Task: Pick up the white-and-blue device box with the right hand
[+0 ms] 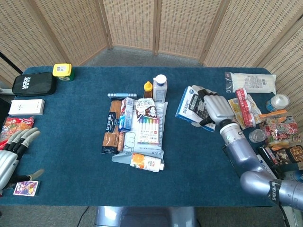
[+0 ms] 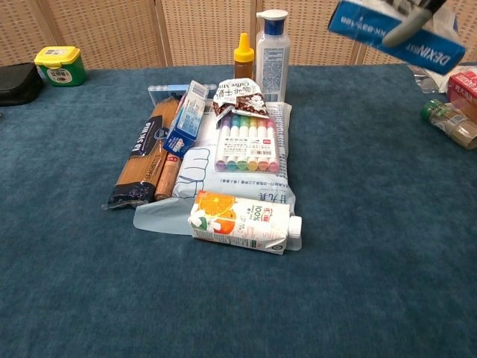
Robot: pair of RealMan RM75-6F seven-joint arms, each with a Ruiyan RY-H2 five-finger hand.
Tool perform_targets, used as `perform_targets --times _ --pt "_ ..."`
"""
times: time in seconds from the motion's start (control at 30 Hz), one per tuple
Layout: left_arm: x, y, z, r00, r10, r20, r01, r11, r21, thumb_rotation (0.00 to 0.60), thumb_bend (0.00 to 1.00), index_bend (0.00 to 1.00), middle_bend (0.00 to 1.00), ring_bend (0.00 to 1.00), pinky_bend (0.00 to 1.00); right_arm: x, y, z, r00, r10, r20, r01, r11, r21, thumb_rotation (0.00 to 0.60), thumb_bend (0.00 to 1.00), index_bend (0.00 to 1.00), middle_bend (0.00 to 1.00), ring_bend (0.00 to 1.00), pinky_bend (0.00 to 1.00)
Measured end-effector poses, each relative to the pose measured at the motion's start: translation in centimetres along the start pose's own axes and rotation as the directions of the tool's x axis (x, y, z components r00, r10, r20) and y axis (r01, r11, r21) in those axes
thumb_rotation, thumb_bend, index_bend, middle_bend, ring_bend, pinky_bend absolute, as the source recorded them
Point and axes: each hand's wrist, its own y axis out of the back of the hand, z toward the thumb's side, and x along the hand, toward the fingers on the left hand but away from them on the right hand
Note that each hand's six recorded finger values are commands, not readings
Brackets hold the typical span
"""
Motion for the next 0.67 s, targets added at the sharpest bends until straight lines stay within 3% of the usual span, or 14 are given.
perform_targets --times 0.17,0.37,0.67 --pt "-0.4 0.0 0.0 1.000 0.007 0.002 -0.007 1.000 -0.006 0.600 0.18 0.00 0.00 0.00 0.00 1.3 4.0 2.6 0.996 -0.064 -0.068 0.063 0.998 -0.017 0.600 0.00 0.00 0.51 0.88 0.84" --pt "-0.6 -0.1 -0.1 1.000 0.010 0.001 -0.010 1.000 -0.013 0.600 0.18 0.00 0.00 0.00 0.00 2.8 7.0 5.2 0.986 -0.107 -0.130 0.104 0.994 -0.025 0.600 0.00 0.00 0.51 0.88 0.84" --pt "-0.4 -0.1 -0.1 1.000 0.011 0.003 -0.011 1.000 -0.014 0.600 0.18 0.00 0.00 0.00 0.00 3.4 7.4 6.3 0.982 -0.101 -0.159 0.097 0.995 -0.032 0.600 0.00 0.00 0.50 0.88 0.84"
